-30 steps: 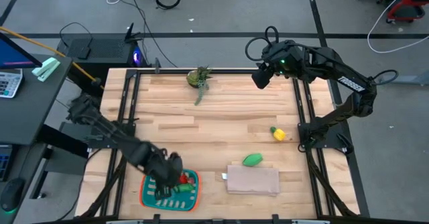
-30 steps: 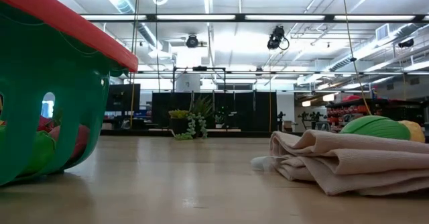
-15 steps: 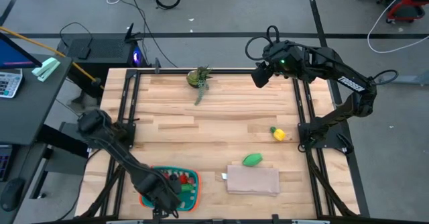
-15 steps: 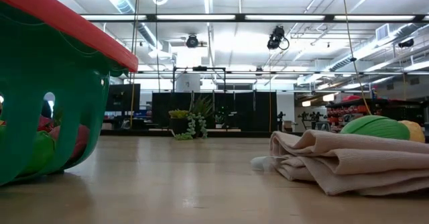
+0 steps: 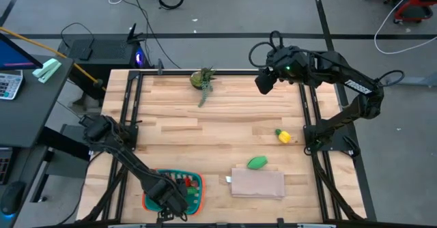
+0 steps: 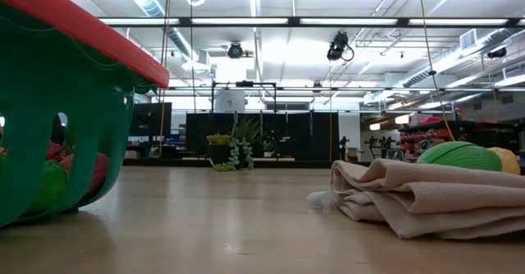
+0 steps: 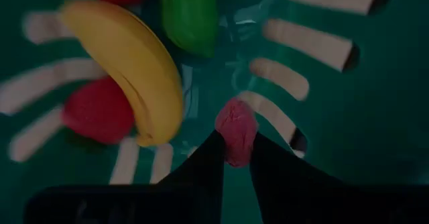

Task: Pick and placing Produce into tupperware
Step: Put the pink apricot into the blue basket, then put the yellow pineapple into the blue basket

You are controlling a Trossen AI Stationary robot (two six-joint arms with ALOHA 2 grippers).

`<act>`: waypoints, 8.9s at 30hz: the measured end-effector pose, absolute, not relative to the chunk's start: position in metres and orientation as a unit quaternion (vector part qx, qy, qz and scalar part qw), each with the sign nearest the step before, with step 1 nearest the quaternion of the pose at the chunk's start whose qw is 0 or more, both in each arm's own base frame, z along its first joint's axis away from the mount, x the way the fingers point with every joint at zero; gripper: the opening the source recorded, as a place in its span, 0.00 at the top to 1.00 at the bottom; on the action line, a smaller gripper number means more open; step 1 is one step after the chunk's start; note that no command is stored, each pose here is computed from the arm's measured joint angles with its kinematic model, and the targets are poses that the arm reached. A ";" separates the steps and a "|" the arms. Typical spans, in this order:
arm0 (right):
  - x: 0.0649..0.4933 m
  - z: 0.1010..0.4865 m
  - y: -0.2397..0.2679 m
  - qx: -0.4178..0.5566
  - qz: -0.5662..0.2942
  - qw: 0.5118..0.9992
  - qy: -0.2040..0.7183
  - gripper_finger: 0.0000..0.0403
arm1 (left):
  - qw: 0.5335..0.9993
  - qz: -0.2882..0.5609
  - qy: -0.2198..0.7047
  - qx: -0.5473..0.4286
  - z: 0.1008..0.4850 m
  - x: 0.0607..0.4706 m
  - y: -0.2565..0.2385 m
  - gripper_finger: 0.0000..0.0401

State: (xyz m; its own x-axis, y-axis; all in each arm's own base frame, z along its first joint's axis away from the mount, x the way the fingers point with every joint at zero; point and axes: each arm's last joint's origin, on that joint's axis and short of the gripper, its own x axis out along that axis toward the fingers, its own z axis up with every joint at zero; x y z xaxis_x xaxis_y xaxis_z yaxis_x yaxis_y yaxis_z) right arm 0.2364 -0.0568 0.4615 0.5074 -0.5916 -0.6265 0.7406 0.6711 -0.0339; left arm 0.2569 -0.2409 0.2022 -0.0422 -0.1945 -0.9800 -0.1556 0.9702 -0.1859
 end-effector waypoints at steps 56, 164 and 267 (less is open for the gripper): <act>0.229 0.358 0.041 0.201 -0.211 0.724 0.625 0.55 | 0.875 0.043 0.463 -0.133 0.358 0.374 0.025 0.60; 0.195 0.154 0.009 0.263 -0.319 0.601 0.684 0.45 | 0.880 0.072 0.438 -0.170 0.360 0.377 0.041 0.57; 0.479 0.213 0.175 0.205 0.215 0.948 0.115 0.48 | 0.827 0.234 0.505 -0.080 0.430 0.233 0.003 0.57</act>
